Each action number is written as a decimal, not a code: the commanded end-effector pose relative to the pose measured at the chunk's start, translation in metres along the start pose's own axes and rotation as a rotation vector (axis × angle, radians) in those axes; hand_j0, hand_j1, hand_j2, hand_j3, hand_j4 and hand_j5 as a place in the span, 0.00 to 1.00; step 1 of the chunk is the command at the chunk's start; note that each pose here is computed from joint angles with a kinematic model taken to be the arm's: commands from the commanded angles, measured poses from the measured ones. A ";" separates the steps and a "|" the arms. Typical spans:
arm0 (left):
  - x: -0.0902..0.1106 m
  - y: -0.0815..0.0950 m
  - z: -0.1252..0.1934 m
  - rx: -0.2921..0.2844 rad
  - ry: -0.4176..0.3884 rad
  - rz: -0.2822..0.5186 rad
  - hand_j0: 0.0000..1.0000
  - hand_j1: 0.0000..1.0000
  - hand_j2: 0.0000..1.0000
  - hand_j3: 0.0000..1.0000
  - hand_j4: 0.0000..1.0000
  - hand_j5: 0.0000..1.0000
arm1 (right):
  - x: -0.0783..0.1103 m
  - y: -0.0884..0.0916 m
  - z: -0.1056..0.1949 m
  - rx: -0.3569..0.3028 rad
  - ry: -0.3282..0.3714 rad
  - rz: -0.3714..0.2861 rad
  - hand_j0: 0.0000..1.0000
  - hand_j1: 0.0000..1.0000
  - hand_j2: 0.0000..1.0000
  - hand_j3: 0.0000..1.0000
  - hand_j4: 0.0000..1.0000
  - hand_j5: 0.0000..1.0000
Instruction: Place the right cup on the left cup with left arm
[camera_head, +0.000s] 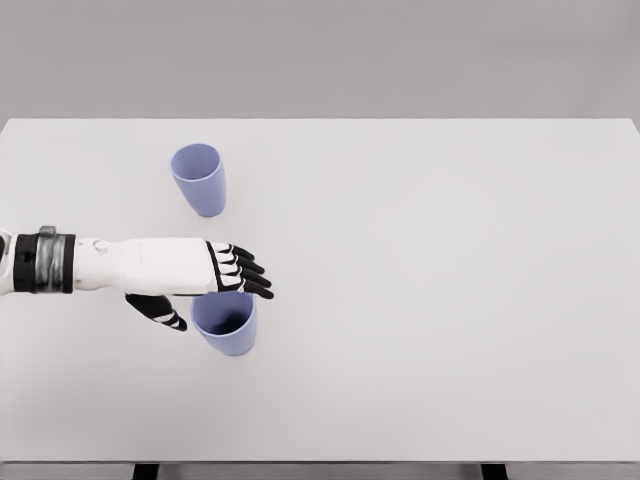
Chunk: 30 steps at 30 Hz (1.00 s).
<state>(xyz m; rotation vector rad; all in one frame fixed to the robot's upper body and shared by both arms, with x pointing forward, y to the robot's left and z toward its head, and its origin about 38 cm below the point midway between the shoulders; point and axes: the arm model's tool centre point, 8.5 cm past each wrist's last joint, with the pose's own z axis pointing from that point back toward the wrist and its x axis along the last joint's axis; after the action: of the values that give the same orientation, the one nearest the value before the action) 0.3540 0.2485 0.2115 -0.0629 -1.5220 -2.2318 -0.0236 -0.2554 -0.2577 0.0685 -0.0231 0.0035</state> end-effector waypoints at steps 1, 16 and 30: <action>-0.001 0.003 0.001 0.009 0.004 0.001 1.00 1.00 1.00 1.00 1.00 1.00 | 0.000 0.000 0.000 0.000 0.000 0.000 1.00 1.00 1.00 1.00 1.00 1.00; -0.001 -0.008 -0.008 -0.002 -0.003 0.007 1.00 1.00 1.00 1.00 1.00 1.00 | 0.000 0.000 0.000 0.000 0.000 0.002 1.00 1.00 1.00 1.00 1.00 1.00; 0.001 -0.016 -0.014 0.037 -0.003 0.007 0.64 0.64 0.64 0.64 0.64 0.64 | 0.000 0.000 0.000 0.000 0.000 0.000 1.00 1.00 1.00 1.00 1.00 1.00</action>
<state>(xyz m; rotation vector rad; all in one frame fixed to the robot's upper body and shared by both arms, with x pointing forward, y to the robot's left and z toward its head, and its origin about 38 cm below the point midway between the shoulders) 0.3490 0.2398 0.1902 -0.0666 -1.5494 -2.2106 -0.0236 -0.2554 -0.2577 0.0685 -0.0231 0.0034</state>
